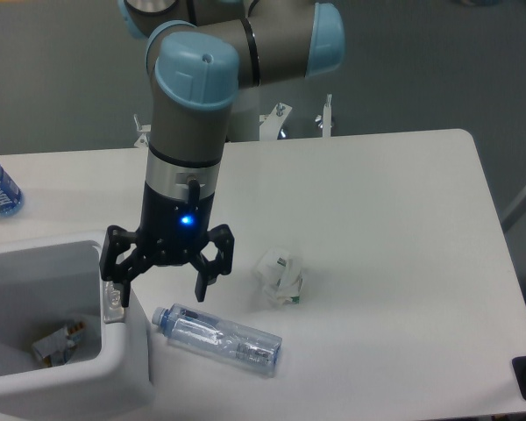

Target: Open the trash can

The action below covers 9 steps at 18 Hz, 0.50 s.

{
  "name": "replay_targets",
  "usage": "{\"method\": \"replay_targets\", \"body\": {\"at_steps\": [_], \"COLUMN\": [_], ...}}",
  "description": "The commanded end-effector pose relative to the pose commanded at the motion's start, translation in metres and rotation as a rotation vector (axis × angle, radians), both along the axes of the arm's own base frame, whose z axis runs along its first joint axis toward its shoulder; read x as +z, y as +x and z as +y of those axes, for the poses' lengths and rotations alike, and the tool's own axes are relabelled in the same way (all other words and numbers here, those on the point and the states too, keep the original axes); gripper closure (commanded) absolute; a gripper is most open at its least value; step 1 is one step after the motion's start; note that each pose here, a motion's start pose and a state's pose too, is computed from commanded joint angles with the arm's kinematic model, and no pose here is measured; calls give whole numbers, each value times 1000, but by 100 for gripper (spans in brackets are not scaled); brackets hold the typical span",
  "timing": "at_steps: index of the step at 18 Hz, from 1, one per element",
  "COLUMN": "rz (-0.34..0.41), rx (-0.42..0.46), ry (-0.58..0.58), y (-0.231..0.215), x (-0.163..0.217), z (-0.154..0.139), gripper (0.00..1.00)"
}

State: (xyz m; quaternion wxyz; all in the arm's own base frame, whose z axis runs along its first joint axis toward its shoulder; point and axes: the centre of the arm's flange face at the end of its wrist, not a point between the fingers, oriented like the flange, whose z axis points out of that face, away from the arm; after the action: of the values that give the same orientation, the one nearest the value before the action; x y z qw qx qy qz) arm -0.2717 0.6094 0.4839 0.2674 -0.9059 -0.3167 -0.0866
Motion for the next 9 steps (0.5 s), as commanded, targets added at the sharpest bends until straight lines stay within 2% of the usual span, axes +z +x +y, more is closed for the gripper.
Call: {"method": "replay_targets", "body": {"at_steps": [3,5,7,9], "rz": [7,24,80,143], "rx": [42,35,1,-19], "ry": [6,0,-20,-94], "y": [-23,-35,-44,-65], "x": [8,6,15,15], "z": [-17,-24,-38,-58], "gripper": [0,0,0,0]}}
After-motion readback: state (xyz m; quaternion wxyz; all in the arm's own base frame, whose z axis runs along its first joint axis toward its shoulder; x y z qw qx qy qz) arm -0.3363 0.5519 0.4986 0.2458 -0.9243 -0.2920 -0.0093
